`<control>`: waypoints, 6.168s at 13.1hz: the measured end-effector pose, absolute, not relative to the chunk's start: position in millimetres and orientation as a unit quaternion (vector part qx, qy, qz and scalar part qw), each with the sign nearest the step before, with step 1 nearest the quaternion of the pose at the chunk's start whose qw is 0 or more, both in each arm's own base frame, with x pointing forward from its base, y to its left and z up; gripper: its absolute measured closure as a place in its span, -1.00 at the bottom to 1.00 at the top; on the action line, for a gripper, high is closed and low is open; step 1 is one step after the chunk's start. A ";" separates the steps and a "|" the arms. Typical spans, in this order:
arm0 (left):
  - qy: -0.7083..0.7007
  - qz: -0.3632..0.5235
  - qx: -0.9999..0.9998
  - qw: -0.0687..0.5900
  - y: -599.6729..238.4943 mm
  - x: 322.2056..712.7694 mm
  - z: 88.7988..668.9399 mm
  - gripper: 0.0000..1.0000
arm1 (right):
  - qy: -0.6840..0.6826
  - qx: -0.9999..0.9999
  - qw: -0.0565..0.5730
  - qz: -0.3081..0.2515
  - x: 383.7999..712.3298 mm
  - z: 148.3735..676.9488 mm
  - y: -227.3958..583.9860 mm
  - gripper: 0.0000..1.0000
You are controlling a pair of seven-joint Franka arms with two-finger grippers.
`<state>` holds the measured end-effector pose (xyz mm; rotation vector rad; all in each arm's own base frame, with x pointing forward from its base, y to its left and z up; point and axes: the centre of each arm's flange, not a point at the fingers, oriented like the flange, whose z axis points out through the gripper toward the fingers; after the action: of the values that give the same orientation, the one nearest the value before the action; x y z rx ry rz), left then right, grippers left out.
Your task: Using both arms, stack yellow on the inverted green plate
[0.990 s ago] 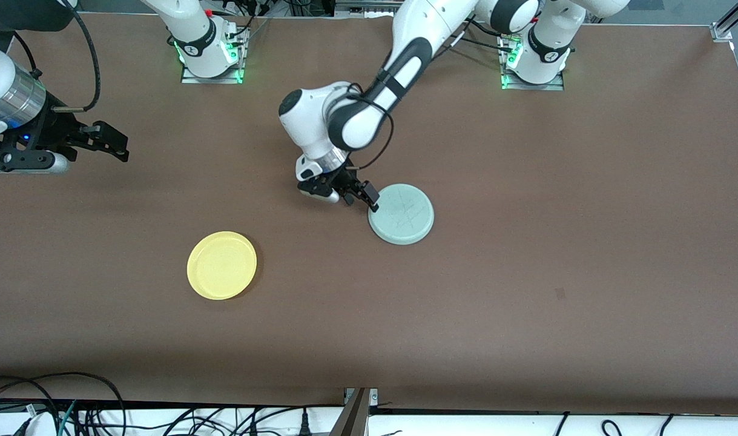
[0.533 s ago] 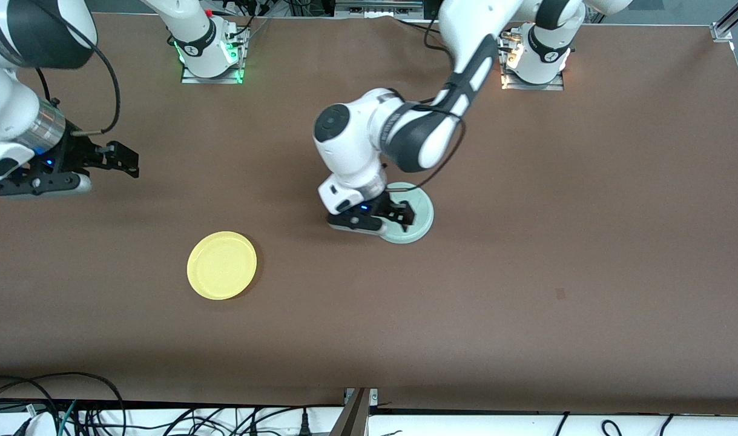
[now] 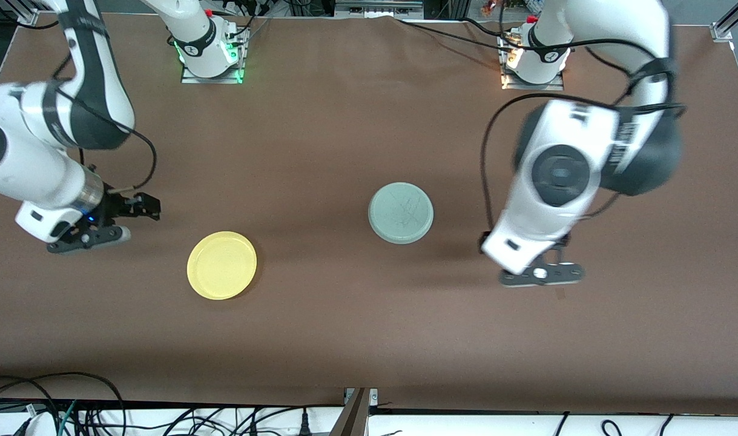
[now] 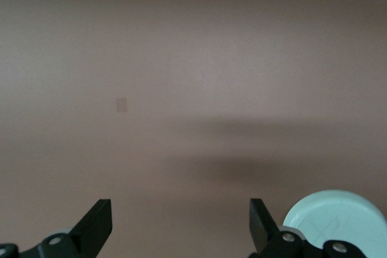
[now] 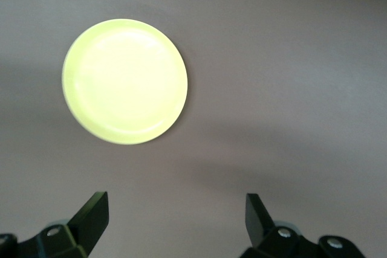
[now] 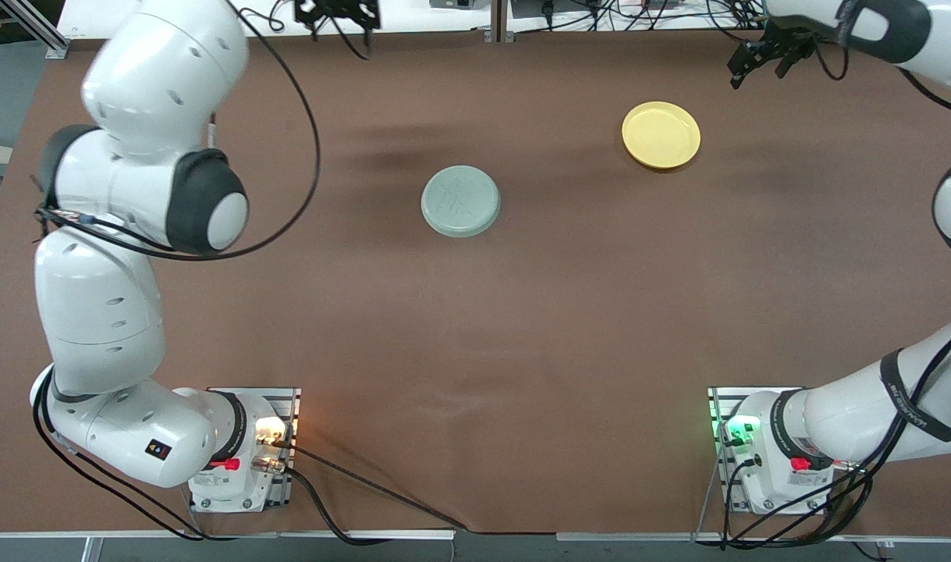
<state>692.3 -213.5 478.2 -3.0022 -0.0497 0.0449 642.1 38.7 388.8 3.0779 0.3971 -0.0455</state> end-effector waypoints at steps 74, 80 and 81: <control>0.037 0.006 -0.999 0.018 -25.7 545.4 591.0 -1.00 | -0.109 0.973 -0.196 0.053 500.9 228.7 462.4 -1.00; 0.039 0.006 -0.999 0.018 -27.9 545.2 591.0 -1.00 | -0.130 0.973 -0.180 0.068 550.9 309.7 432.0 -1.00; 0.039 0.006 -0.999 0.018 -28.1 545.2 591.0 -1.00 | -0.136 0.973 -0.172 0.074 563.1 339.0 415.5 -1.00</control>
<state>545.2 -28.1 591.0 -3.1035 0.1205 0.0174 563.1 415.5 339.0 3.4446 -0.4814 0.2633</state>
